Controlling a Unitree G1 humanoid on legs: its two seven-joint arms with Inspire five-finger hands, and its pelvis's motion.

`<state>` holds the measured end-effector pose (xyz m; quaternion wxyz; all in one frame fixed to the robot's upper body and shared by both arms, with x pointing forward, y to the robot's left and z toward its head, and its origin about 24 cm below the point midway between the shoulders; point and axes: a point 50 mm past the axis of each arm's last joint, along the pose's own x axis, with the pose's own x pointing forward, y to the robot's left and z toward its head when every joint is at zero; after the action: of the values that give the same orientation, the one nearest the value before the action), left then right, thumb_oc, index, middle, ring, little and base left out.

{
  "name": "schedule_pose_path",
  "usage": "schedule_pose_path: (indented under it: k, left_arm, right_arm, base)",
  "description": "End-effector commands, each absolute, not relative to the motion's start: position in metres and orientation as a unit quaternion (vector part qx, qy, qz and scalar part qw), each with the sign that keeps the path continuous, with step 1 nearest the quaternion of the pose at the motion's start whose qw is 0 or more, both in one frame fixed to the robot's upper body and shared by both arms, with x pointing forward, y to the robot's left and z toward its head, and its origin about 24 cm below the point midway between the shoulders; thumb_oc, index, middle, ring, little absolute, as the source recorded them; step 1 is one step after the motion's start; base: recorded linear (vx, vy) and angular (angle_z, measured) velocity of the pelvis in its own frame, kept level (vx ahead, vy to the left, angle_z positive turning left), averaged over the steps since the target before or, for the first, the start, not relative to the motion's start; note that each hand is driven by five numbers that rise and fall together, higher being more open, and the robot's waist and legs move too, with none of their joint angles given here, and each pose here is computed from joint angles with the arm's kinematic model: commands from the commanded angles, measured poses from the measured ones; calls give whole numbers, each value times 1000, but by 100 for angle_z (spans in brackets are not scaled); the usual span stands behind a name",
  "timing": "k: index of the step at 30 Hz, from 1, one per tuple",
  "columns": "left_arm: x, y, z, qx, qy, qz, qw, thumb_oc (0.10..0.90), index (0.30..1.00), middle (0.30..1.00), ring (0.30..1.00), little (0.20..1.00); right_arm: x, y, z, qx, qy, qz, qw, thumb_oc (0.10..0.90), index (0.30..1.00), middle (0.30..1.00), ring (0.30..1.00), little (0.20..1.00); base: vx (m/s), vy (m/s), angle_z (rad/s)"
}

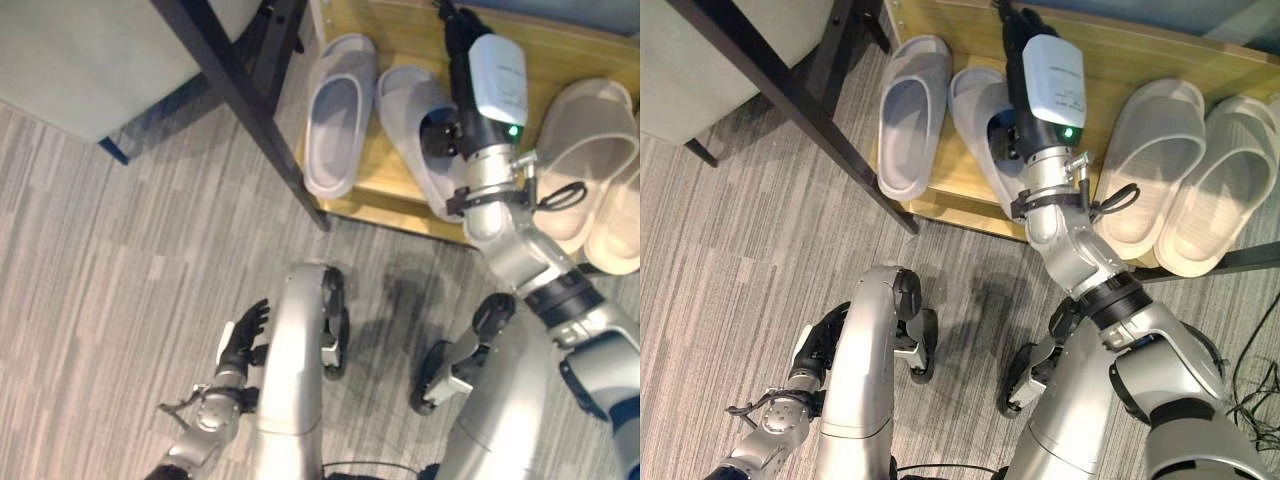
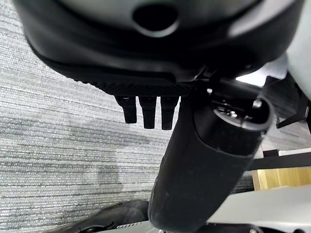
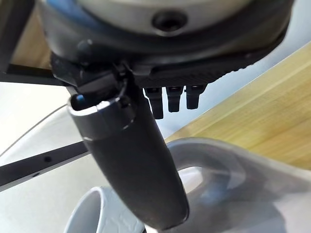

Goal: Arrange the slippers neatly on the shoe rack.

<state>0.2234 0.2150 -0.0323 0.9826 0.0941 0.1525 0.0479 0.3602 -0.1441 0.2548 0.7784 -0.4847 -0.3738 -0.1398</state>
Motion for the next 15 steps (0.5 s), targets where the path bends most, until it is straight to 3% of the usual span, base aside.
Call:
schedule_pose_path:
  k: [1, 15]
  left_arm:
    - [217, 222, -20, 88, 120, 51, 987, 800, 900, 900, 900, 900]
    - [213, 224, -22, 90, 124, 64, 986, 800, 900, 900, 900, 900]
  right_arm:
    - [331, -129, 320, -430, -509, -150, 731, 800, 900, 900, 900, 900]
    - [307, -154, 289, -388, -498, -157, 759, 800, 900, 900, 900, 900]
  base:
    - [-4, 14, -4]
    - [-2, 0, -1]
